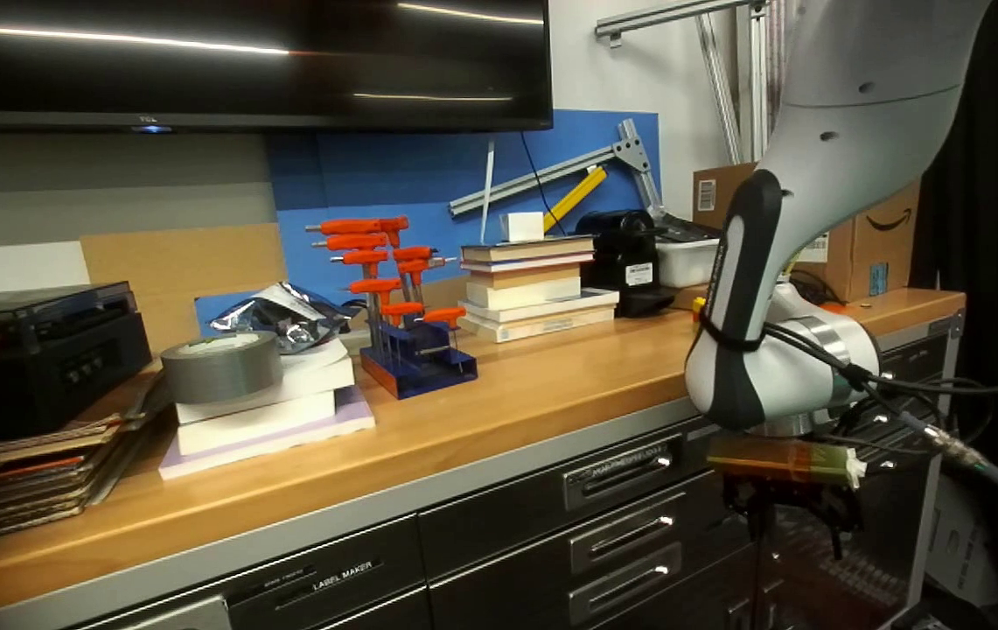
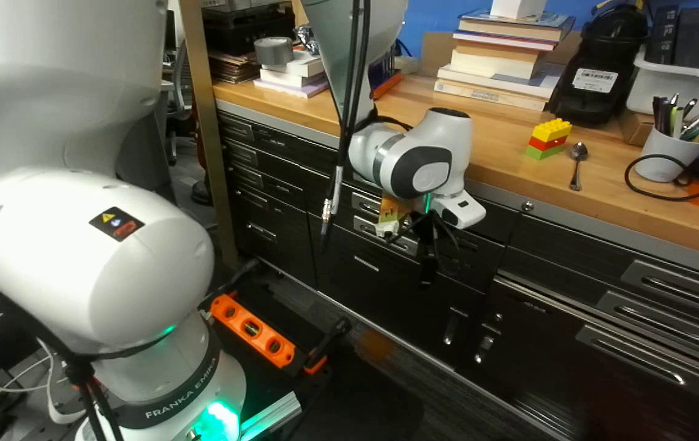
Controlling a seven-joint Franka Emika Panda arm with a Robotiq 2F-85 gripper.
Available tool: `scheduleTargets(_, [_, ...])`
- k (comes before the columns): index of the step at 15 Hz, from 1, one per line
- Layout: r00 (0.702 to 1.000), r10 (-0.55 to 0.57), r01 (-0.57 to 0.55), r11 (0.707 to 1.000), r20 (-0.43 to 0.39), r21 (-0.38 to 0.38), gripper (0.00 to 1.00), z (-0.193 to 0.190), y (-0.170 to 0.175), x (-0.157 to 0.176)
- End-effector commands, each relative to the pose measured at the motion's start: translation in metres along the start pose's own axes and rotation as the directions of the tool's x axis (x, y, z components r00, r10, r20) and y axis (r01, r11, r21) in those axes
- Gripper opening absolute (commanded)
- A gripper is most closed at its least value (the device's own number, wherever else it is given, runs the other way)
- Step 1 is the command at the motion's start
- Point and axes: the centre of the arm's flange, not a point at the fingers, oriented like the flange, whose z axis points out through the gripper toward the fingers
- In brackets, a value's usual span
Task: Put the black objects in the drawer and close it
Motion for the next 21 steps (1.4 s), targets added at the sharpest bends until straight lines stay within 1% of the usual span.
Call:
scheduleTargets(1, [0.996,-0.084,0.083,0.996,-0.011,-0.018,1.00,-0.064,0.016,-0.038])
scheduleTargets(3, [0.983,-0.176,0.175,0.984,-0.046,-0.020,1.00,-0.090,0.014,-0.049])
scheduleTargets(5, [0.957,-0.276,0.275,0.961,-0.087,-0.023,1.00,-0.117,0.010,-0.055])
scheduleTargets(8, [0.892,-0.422,0.424,0.905,-0.162,-0.023,1.00,-0.160,0.001,-0.059])
scheduleTargets(9, [0.864,-0.468,0.473,0.881,-0.187,-0.018,1.00,-0.175,-0.002,-0.061])
scheduleTargets(11, [0.804,-0.551,0.562,0.827,-0.224,-0.017,1.00,-0.209,-0.007,-0.065])
scheduleTargets(13, [0.733,-0.632,0.649,0.761,-0.252,-0.020,1.00,-0.245,-0.008,-0.070])
scheduleTargets(15, [0.655,-0.702,0.729,0.684,-0.280,-0.010,1.00,-0.274,-0.005,-0.076])
scheduleTargets(17, [0.578,-0.762,0.799,0.601,-0.292,0.016,1.00,-0.295,0.008,-0.086])
scheduleTargets(18, [0.547,-0.784,0.824,0.566,-0.293,0.023,1.00,-0.304,0.014,-0.091])
scheduleTargets(19, [0.522,-0.801,0.842,0.539,-0.294,0.027,1.00,-0.311,0.021,-0.097])
scheduleTargets(20, [0.496,-0.816,0.858,0.513,-0.296,0.024,1.00,-0.316,0.026,-0.106])
scheduleTargets(21, [0.477,-0.827,0.869,0.494,-0.298,0.020,1.00,-0.324,0.034,-0.116])
